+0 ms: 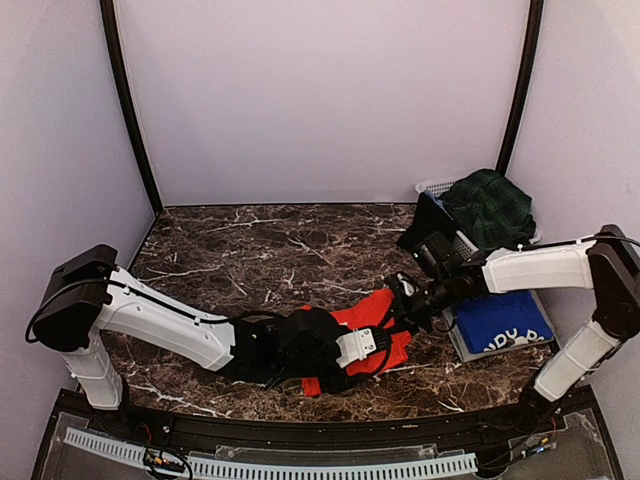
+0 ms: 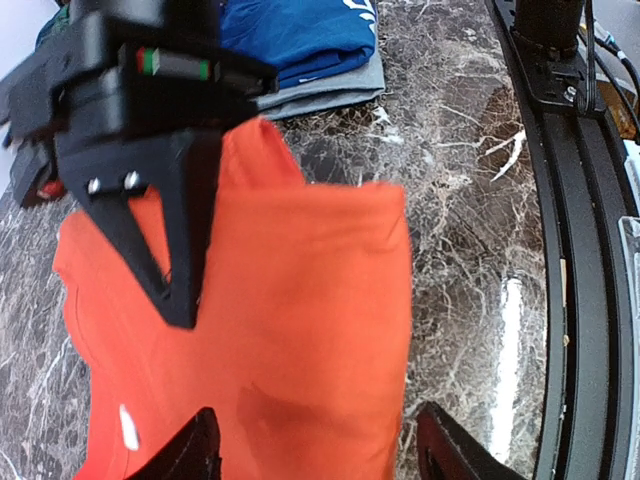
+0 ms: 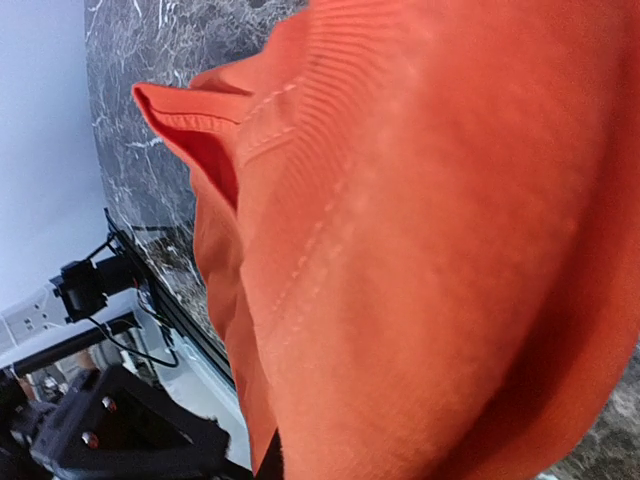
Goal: Fold and stack the mixed laundry pile
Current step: Pass from the left arm to the right, then place the square-folded T-shirt at the corner of the board.
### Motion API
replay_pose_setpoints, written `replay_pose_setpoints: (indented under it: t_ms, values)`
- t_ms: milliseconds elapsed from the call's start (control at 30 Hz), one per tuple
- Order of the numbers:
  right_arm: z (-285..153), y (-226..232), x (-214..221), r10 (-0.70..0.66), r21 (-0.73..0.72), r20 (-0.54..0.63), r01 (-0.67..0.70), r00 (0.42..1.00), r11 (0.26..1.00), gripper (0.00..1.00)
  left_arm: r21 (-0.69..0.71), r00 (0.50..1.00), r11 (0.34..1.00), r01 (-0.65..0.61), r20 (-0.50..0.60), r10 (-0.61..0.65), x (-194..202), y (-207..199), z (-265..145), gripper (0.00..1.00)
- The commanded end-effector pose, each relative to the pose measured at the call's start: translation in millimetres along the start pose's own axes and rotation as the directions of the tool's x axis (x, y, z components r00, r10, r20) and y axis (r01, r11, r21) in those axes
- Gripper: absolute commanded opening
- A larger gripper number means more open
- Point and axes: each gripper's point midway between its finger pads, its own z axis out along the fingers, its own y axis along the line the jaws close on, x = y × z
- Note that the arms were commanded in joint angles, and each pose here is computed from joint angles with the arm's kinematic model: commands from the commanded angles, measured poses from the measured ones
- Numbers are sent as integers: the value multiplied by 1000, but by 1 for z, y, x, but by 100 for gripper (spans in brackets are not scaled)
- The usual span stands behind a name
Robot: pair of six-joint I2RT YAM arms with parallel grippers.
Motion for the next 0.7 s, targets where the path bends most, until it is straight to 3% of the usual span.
replay_pose_setpoints:
  t_ms: [0, 167, 367, 533, 667]
  values:
    - [-37, -27, 25, -28, 199, -14, 31, 999, 979, 0, -21, 997, 999, 44, 61, -42, -17, 7, -21, 68]
    - [-86, -49, 38, -16, 364, 51, -4, 999, 931, 0, -26, 996, 998, 53, 72, -51, -8, 6, -23, 69]
    - [-161, -41, 30, -117, 469, 211, 4, 971, 883, 0, -11, 995, 999, 48, 86, -47, -3, 2, -27, 69]
    - [-202, -51, 30, -154, 614, 231, -21, 961, 789, 0, 4, 995, 999, 49, 86, -49, -4, 0, -28, 70]
    - [-217, -49, 21, -189, 649, 258, -25, 947, 761, 0, 24, 993, 998, 63, 99, -65, -7, -2, -30, 70]
